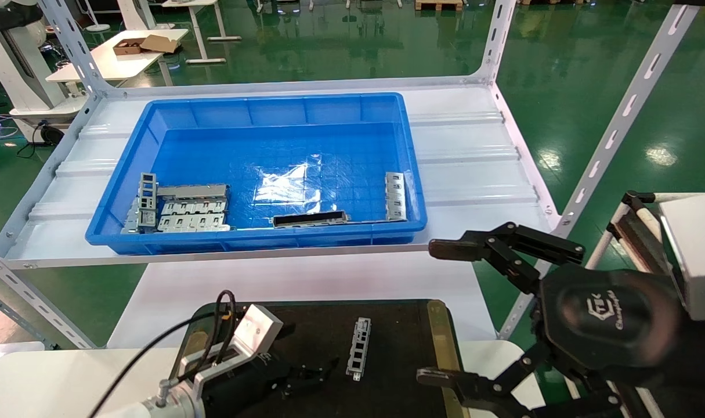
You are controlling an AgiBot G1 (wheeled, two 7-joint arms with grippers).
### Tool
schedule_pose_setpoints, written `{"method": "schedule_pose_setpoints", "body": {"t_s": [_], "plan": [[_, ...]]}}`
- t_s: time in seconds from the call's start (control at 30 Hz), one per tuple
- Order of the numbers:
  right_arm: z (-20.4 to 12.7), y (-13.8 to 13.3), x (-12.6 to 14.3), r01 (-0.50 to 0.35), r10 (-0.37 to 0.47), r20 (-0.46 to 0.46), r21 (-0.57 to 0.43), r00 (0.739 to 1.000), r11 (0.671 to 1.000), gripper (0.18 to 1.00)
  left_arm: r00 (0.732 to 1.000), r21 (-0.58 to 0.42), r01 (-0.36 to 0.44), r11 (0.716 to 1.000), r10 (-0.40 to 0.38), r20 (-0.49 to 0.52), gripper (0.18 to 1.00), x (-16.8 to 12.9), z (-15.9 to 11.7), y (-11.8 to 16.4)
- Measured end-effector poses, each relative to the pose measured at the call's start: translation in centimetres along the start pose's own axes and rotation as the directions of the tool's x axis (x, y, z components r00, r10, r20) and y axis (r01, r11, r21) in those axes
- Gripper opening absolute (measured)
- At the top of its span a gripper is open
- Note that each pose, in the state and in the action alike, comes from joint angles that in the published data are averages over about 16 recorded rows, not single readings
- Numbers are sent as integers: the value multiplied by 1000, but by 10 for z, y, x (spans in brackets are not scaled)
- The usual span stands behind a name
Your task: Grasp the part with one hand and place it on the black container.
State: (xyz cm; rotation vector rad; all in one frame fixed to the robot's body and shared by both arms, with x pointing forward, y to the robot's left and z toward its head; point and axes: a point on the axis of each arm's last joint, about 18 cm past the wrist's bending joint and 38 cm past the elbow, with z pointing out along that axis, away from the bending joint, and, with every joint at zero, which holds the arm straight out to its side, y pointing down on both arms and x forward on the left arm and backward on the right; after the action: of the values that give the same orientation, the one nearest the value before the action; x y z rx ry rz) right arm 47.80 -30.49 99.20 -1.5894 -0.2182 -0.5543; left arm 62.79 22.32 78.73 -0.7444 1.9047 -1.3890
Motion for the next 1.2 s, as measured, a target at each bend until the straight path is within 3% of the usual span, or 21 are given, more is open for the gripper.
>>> {"method": "schedule_pose_setpoints", "body": {"t_s": [0.23, 0.43, 0.57, 0.83, 1.2], "plan": [[0, 0, 0, 0, 0, 0, 0, 1000, 1000, 996, 990, 5, -89, 996, 89, -106, 1000, -7, -26, -20], [0, 0, 0, 0, 0, 0, 0, 1000, 1000, 1001, 959, 135, -145, 980, 173, -224, 1001, -1, -52, -47], [0, 0, 0, 0, 0, 0, 0, 1000, 1000, 1001, 933, 273, -164, 948, 239, -268, 1001, 6, -70, -66], [0, 0, 0, 0, 0, 0, 0, 1000, 1000, 1001, 903, 496, -166, 853, 333, -270, 1001, 13, -99, -97], [0, 0, 0, 0, 0, 0, 0, 1000, 1000, 1001, 859, 595, -179, 783, 420, -293, 1001, 17, -124, -129]]}}
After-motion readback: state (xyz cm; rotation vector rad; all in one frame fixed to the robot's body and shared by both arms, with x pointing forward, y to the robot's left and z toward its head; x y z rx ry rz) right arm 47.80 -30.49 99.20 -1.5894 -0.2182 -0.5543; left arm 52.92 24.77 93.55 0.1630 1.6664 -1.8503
